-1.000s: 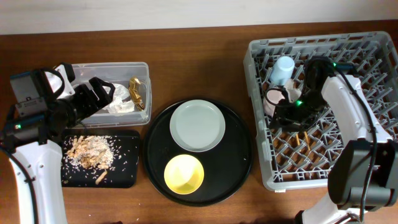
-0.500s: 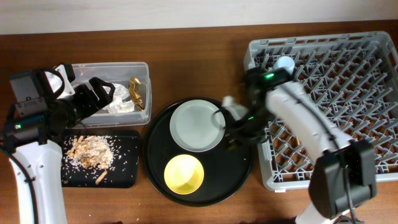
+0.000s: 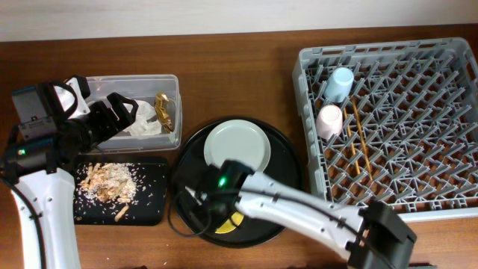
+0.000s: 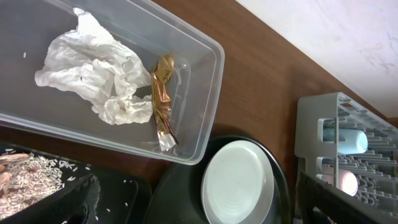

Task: Sort waste into correct bins and load items into the dishwasher rack
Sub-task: 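Reach right gripper to the yellow bowl rim and grasp it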

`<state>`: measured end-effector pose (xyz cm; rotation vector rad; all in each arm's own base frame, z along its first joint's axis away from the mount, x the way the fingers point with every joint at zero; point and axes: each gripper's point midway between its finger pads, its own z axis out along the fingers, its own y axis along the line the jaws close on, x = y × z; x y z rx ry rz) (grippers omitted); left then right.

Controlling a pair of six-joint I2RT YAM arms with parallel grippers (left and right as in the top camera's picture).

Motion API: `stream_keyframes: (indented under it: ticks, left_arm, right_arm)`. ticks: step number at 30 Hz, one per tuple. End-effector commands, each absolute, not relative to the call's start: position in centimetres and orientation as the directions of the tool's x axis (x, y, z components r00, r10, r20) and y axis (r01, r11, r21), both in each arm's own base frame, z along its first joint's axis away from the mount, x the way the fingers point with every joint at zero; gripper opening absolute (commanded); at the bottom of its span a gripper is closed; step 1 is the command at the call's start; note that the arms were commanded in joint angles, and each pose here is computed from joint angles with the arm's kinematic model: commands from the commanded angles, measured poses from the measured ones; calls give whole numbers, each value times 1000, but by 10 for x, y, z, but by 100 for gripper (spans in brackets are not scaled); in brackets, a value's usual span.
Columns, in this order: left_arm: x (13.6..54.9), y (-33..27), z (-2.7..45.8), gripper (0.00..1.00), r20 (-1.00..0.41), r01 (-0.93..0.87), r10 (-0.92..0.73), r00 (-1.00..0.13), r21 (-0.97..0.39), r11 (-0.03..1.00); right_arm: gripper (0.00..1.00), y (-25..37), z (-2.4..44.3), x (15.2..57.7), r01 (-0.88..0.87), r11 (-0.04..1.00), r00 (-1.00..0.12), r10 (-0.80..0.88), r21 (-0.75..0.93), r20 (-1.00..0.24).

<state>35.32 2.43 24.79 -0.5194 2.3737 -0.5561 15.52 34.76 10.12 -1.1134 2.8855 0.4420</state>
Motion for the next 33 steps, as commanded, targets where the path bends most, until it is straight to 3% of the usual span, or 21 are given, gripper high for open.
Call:
stream_keyframes:
  ticks: [1,7,25,33]
  left_arm:
    - [354,25,257,99,-511,-212,-493,-705,-511,833]
    - [354,25,257,99,-511,-212,-493,-705,-511,833]
    - [354,25,257,99,-511,-212,-493,-705,-511,833]
    - [354,25,257,99,-511,-212,-493,-705,-511,833]
  right_arm:
    - [47,350,110,172,-619,777,-777,-583,119,-238]
    - [43,368,99,165,-648,748,-750,-593,146,-293]
    - [40,359,51,152,-639,744,-765,-587,196,-266]
    - [31,359,46,152,-627,755,-775,-580,193,-252]
